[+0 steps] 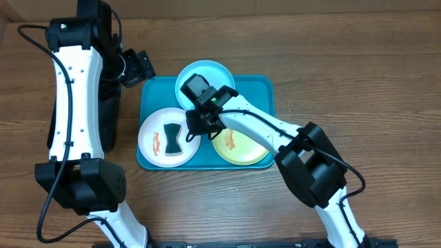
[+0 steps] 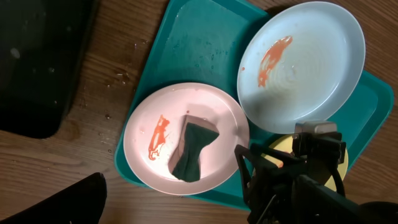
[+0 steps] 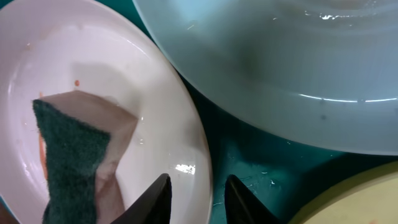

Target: Clean dirty plates on tray and stack at the side

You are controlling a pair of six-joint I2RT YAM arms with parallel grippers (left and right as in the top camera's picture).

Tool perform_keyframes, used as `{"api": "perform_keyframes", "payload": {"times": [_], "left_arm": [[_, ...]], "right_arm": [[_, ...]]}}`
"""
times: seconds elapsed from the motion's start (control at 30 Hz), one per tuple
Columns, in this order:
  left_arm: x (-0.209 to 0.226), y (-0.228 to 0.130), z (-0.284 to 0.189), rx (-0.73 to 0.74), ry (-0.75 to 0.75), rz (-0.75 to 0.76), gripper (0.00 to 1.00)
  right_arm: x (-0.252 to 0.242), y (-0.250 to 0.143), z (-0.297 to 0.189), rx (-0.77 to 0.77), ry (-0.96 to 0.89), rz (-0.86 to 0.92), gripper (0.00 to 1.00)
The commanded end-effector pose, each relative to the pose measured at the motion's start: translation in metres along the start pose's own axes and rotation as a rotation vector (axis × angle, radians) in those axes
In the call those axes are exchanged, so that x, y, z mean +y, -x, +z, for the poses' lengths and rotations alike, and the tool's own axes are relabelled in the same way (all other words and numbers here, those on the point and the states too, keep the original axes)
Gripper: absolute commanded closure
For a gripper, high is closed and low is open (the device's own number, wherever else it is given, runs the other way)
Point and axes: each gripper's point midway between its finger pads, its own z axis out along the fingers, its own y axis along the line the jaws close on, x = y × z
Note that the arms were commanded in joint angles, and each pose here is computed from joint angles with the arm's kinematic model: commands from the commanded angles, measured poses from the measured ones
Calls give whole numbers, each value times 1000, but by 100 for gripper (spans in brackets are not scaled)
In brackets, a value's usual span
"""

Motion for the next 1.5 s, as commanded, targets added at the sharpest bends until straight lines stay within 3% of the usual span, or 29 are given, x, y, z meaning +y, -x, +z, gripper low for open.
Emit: {"api": "perform_keyframes", "payload": {"times": [0.0,0.2,0.3,0.5,0.73,0.9,1.07,1.47], "left_arm": [[-1,1,5,3,18,28,5],[2,-2,12,23,26,26,5],[2,-5,15,39,27,48,10],[-2,-11,18,57,31,109,15],[-5,-29,33,122,50,141,37],[5,-49,65,215,74,137,35],[-5,-66,96,281,-36,179,34],[-3,-82,153,277,-58,176,34]], "right_arm": [[-4,9,0,-35,-36,-6,69],[-7,4,6,-17,-45,-9,68],[-8,-1,15,3,-52,-11,70],[-9,-3,21,16,-50,-8,82],[-10,-2,21,12,-50,-4,94],[-18,3,19,10,-54,24,94],[-20,4,18,34,-10,55,94],[-14,0,17,66,40,71,94]]}}
